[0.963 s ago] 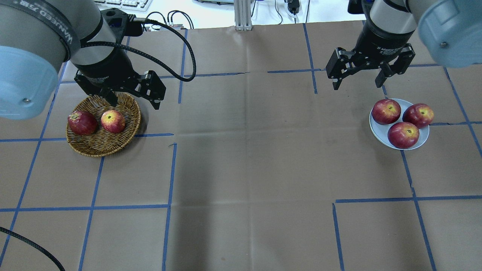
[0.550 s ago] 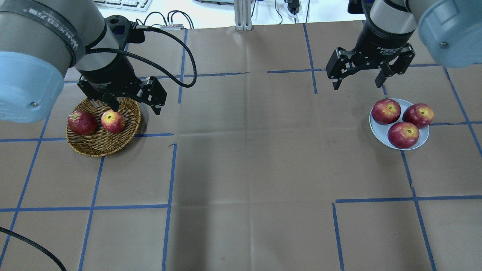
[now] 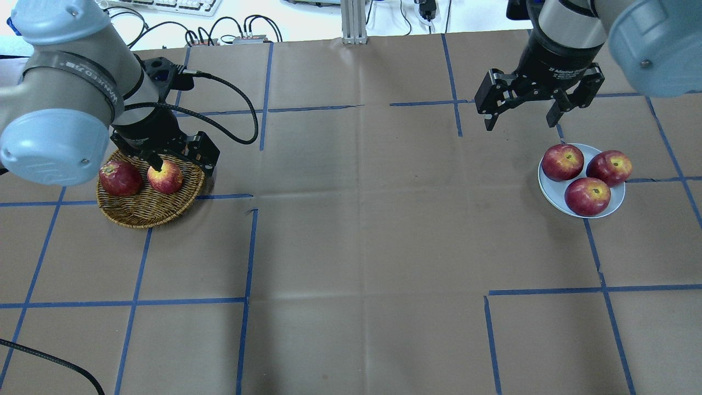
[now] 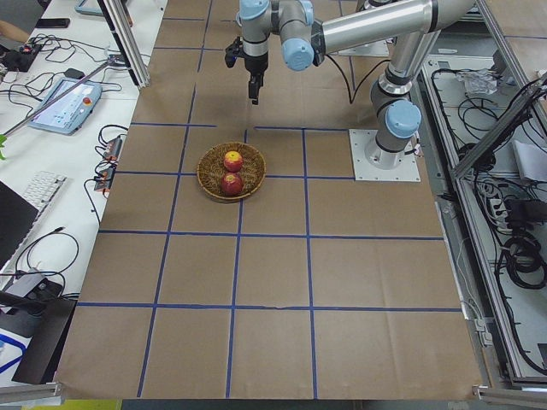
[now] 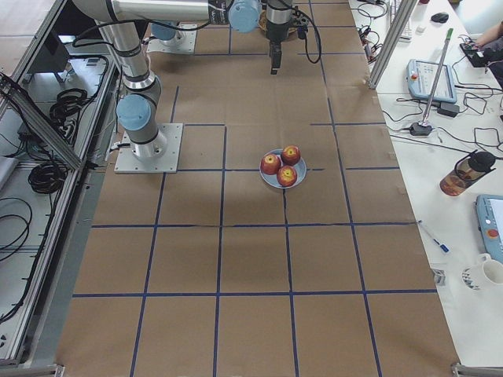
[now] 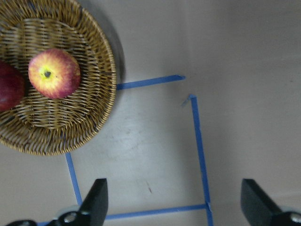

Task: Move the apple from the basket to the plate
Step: 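Lower the left gripper onto the yellow-red apple in the basket and grasp it, then lift the apple with the left gripper and carry it toward the table center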

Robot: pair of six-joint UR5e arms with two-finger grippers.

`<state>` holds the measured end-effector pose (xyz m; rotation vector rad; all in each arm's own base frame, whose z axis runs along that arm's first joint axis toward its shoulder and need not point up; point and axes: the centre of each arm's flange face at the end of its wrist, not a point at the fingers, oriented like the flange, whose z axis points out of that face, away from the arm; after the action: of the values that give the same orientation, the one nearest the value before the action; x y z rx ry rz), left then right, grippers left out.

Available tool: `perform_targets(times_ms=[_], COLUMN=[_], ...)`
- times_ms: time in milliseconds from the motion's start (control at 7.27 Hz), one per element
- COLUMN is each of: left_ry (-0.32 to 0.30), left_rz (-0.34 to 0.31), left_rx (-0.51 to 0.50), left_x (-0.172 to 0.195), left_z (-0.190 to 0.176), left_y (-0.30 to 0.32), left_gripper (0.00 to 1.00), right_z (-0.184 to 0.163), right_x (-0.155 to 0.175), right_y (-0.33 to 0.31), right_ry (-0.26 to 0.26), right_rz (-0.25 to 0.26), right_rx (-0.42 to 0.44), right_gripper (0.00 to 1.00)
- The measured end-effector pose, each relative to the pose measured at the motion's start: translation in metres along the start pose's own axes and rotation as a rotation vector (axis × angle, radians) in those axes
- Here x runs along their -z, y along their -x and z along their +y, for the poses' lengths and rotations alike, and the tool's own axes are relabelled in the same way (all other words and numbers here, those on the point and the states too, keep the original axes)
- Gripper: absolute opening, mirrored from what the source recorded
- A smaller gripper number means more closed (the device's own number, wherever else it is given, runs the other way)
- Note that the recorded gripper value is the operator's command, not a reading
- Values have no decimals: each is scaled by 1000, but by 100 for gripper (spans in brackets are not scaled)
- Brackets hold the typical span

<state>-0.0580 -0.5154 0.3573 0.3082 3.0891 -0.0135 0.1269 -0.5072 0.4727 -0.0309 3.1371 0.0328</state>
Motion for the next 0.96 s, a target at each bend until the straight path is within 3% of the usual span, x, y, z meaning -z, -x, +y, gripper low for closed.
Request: perform_targets(times_ms=[413, 826, 963], left_ry=[-38, -16, -8], left_rz=[-25, -5, 0], left_rx=[-76, -69, -55], left_x=[-97, -168, -176], left_z=[-27, -43, -43], left_y=[97, 129, 130], left_gripper=[99, 97, 74], right_z=[0, 0, 0], right_x=[0, 0, -1], right_y=[0, 0, 0], right_ry=[0, 1, 1], right_rz=[1, 1, 1], right_rx=[0, 0, 0], right_gripper=[100, 100, 100])
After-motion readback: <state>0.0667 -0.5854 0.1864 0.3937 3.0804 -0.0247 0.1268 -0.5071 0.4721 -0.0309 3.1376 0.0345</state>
